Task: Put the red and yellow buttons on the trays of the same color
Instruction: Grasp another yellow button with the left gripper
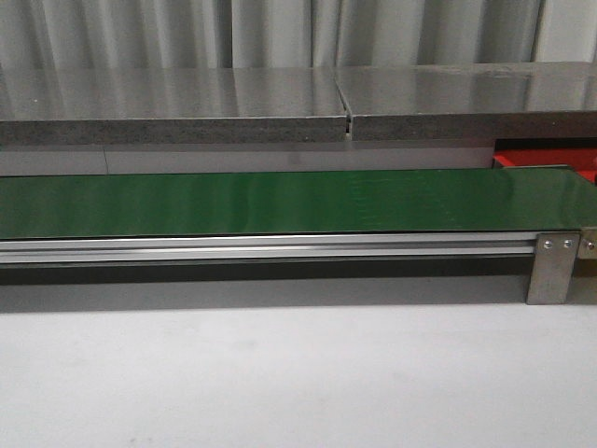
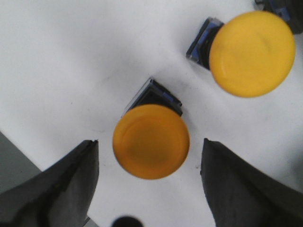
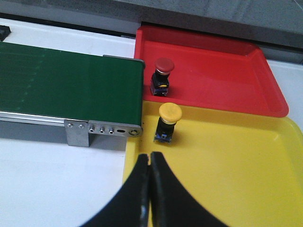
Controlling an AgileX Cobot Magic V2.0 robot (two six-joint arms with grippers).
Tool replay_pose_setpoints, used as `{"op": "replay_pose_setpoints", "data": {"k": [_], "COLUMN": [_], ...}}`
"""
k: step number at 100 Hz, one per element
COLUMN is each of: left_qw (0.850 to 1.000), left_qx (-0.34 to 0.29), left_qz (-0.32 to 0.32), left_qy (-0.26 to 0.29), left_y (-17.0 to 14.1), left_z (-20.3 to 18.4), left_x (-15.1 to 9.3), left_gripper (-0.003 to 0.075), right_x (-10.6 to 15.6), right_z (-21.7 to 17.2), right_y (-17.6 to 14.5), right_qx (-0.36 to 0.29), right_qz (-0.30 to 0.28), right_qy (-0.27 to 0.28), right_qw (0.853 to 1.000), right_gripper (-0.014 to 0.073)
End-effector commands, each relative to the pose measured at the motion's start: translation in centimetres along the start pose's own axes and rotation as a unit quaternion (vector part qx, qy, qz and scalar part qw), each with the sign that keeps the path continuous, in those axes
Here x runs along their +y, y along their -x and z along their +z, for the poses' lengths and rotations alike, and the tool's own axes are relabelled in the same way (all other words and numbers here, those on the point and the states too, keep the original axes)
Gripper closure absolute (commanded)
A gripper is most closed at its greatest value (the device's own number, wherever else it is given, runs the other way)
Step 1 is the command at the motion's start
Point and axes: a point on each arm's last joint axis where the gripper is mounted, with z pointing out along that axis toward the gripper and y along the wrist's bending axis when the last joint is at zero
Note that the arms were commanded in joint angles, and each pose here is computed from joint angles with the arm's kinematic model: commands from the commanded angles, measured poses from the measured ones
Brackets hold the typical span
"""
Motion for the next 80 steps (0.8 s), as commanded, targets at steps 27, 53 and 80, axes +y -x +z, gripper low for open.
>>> {"op": "replay_pose_setpoints", "data": {"k": [27,53,80], "left_qw": [0.998,0.999,0.992], "left_qx": [-0.055,-0.053,-0.109], "left_qz": [-0.006,0.003,0.055], "left_qy": [-0.008,-0.007,-0.023], "left_y": [1.6,1.4,-0.6], "left_z": [-2.3,-2.7,-9.0], "left_x": [-0.1,-0.1,-2.3], "left_gripper": [0.0396,0.0500,0.0500], "right_x": [-0.2,-0.2,-0.2], "right_z": [-0.4,-0.4,-0.4], "right_y": [1.3,1.3,1.3], "right_qx": [-0.041,-0.041,-0.041], "right_qz": [-0.005,-0.005,-0.005], "right_qy": [-0.007,-0.007,-0.007], "right_qw": [0.999,0.999,0.999], "right_gripper": [0.0662,0.0662,0.0662]}}
